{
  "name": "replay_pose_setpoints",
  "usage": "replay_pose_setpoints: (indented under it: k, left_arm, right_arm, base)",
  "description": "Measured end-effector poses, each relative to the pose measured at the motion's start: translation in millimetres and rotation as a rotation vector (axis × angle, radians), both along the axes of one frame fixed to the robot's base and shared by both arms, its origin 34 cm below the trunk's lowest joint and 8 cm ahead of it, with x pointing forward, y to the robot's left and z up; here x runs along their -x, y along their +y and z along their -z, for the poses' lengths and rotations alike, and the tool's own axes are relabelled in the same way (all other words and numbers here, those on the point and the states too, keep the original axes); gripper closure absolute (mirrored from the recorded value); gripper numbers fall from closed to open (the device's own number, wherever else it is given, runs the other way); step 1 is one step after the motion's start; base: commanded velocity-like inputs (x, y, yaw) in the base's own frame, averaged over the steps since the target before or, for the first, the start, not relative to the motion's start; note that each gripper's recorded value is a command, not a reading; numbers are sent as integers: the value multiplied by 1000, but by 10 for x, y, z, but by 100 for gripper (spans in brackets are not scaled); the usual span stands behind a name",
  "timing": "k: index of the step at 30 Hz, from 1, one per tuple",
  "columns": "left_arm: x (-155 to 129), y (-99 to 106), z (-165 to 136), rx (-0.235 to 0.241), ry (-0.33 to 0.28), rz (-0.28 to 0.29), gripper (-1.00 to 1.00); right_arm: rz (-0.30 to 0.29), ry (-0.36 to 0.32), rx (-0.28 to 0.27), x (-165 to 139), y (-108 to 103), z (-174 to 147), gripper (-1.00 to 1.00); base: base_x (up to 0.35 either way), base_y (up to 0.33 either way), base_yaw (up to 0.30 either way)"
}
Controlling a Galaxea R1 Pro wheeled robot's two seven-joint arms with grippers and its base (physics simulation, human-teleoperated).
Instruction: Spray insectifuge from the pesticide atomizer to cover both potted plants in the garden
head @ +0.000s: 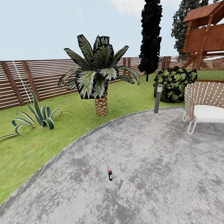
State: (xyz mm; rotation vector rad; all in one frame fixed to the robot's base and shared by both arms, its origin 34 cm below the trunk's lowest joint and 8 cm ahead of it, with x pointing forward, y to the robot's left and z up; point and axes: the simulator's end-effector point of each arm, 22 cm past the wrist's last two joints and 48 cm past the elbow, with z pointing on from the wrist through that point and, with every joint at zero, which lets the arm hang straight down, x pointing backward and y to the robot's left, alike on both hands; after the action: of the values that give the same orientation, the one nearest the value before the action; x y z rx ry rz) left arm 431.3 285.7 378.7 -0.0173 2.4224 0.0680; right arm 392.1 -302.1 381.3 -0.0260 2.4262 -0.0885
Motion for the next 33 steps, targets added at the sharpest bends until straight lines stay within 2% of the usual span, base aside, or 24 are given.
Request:
replay_pose_setpoints:
  k: [13, 22, 33]
  left_arm:
    - [0, -6, 1, 1, 0, 1, -100]
    - [1, -6, 3, 1, 1, 0, -100]
    - [-2, -5, 1, 1, 0, 1, -100]
  right_arm:
    - [1, 0, 0, 0, -6, 0, -100]
    - [1, 0, 0, 0, -3, 1, -100]
    - [1, 0, -1, 0, 1, 1, -100]
  base:
    - [110, 297, -283]
    - [21, 289, -288]
    - [1, 175, -288]
